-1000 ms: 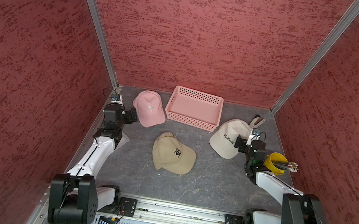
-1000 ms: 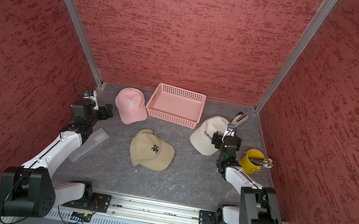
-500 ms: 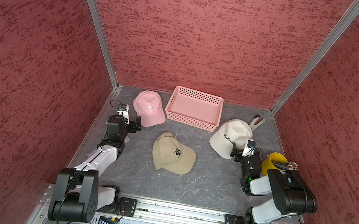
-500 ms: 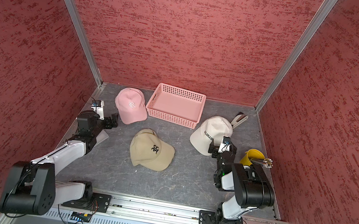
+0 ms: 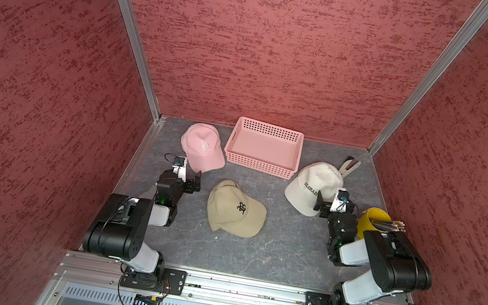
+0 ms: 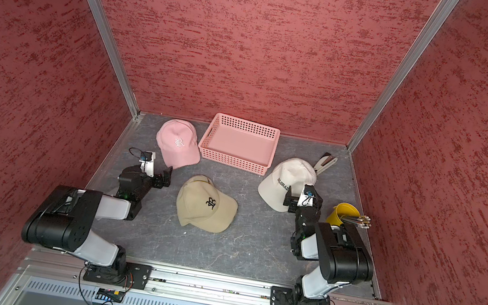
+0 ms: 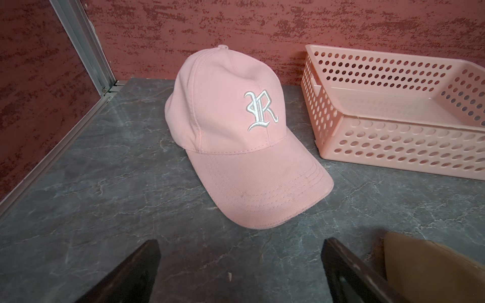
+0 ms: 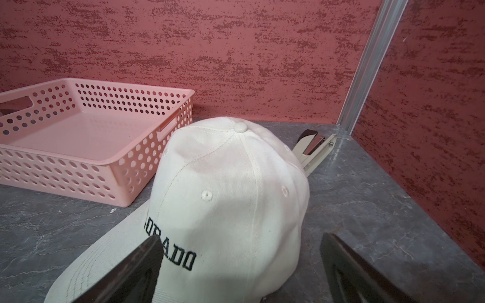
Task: Turn the baseball cap inside out
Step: Reset both arms
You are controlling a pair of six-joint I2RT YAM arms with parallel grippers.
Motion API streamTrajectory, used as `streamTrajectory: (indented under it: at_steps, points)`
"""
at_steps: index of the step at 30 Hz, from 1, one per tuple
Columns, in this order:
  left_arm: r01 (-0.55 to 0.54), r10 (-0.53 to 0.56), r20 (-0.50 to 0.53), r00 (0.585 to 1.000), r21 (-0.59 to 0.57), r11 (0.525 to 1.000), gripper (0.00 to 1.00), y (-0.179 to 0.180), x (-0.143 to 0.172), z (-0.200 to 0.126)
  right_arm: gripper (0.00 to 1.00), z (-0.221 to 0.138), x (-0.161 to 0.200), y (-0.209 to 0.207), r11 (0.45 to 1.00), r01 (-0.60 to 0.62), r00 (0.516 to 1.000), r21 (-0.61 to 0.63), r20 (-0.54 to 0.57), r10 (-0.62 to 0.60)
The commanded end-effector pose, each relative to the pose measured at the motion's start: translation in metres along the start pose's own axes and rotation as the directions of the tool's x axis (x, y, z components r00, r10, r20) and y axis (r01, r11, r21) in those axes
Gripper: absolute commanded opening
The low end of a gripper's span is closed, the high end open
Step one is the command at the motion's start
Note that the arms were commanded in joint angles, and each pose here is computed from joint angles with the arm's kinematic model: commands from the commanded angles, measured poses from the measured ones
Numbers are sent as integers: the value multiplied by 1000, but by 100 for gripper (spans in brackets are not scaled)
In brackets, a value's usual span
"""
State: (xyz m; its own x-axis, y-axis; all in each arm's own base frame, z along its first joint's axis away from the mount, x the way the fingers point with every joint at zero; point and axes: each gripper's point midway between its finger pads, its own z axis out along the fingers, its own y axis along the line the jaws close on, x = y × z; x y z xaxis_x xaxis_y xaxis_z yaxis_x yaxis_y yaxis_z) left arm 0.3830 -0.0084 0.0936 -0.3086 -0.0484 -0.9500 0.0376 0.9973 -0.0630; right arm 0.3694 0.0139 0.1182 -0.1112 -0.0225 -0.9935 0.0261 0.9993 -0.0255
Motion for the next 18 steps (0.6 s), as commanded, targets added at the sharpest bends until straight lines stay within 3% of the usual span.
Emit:
streamTrajectory:
  at_steps: [1, 6, 12, 18]
  points:
    - [-33, 29, 99, 995, 37, 999, 100, -6, -26, 0, 98, 5, -11, 2, 1000, 9, 1000, -14, 23, -9]
    - [-22, 23, 78, 997, -19, 1000, 100, 1, -26, 5, 98, 6, -11, 3, 1000, 12, 1000, -16, 18, -12]
    - [-37, 62, 184, 981, -136, 990, 100, 4, -30, -13, 99, 7, -11, 3, 1000, 11, 1000, -18, 14, -11]
    - [0, 9, 89, 996, -97, 995, 100, 11, -27, 5, 99, 9, -10, 5, 1000, 16, 1000, -27, 1, -16]
